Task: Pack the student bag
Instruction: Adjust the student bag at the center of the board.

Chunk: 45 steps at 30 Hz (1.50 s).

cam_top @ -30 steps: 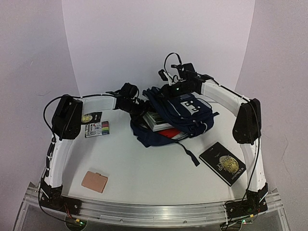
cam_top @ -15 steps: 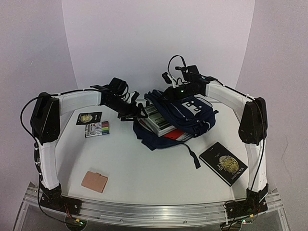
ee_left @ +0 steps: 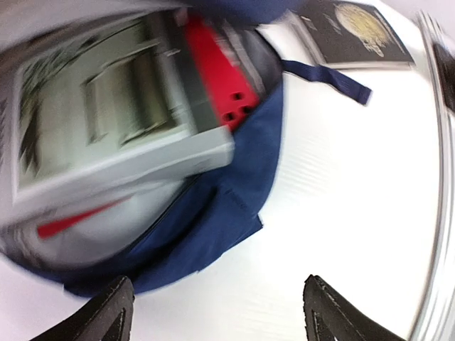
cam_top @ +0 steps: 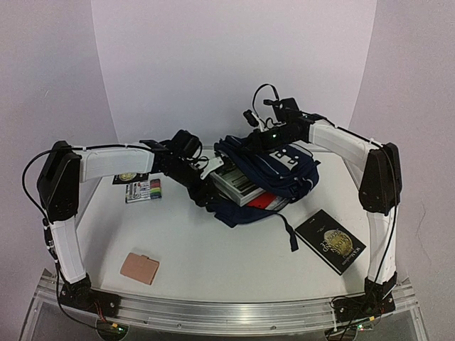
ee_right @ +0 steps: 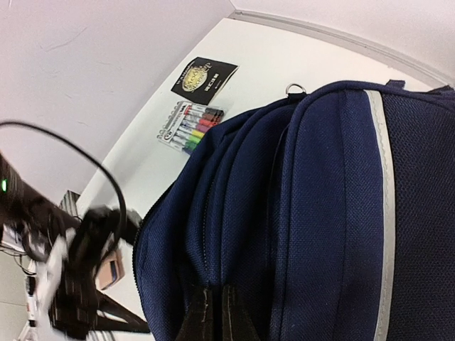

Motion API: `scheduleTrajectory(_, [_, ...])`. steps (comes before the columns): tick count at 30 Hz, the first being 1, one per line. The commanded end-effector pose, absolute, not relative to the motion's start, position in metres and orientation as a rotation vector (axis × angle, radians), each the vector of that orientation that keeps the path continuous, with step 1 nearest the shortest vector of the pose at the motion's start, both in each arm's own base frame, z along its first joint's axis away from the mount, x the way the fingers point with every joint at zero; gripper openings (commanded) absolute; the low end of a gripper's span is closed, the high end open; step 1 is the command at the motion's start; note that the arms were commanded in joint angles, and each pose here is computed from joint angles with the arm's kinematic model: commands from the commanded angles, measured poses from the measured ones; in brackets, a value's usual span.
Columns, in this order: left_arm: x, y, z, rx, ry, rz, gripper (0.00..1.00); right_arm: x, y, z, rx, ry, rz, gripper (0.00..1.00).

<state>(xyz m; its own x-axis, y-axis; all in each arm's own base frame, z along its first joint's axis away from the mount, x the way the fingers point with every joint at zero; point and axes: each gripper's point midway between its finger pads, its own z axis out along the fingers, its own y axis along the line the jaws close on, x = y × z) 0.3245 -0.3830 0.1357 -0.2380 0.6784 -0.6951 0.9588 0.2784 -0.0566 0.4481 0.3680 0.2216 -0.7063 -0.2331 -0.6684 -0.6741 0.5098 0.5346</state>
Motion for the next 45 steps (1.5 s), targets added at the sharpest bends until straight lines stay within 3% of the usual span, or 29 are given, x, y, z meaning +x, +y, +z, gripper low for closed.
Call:
scheduleTrajectory(1, [0.343,-0.394,0.127,1.583,1.83,-0.546,0.77,0.431,0.369,0.27,-0.735,2.151,1.25,0.0])
scheduleTrajectory(8, [0.355,-0.414,0.102,1.673,1.804,-0.533,0.69,0.426,0.368,0.268,-0.722,2.169,1.282,0.0])
scheduleTrajectory(13, [0.357,-0.424,0.08,1.706,1.843,-0.528,0.74,0.423,0.367,0.266,-0.724,2.176,1.289,0.0])
scheduleTrajectory(15, [0.348,-0.429,0.074,1.733,1.846,-0.536,0.71,0.424,0.366,0.264,-0.726,2.179,1.284,0.0])
scheduleTrajectory(23, [0.288,-0.453,0.092,1.819,1.818,-0.634,0.09,0.446,0.354,0.241,-0.693,2.217,1.192,0.0])
scheduleTrajectory(25, [0.283,-0.455,0.108,1.812,1.803,-0.629,0.01,0.45,0.351,0.235,-0.693,2.228,1.167,0.0])
scheduleTrajectory(33, [0.272,-0.465,0.175,1.783,1.579,-0.508,0.0,0.459,0.337,0.208,-0.722,2.267,1.029,0.0])
scheduleTrajectory(45, [0.264,-0.468,0.202,1.723,1.422,-0.379,0.0,0.46,0.313,0.165,-0.855,2.336,0.811,0.0])
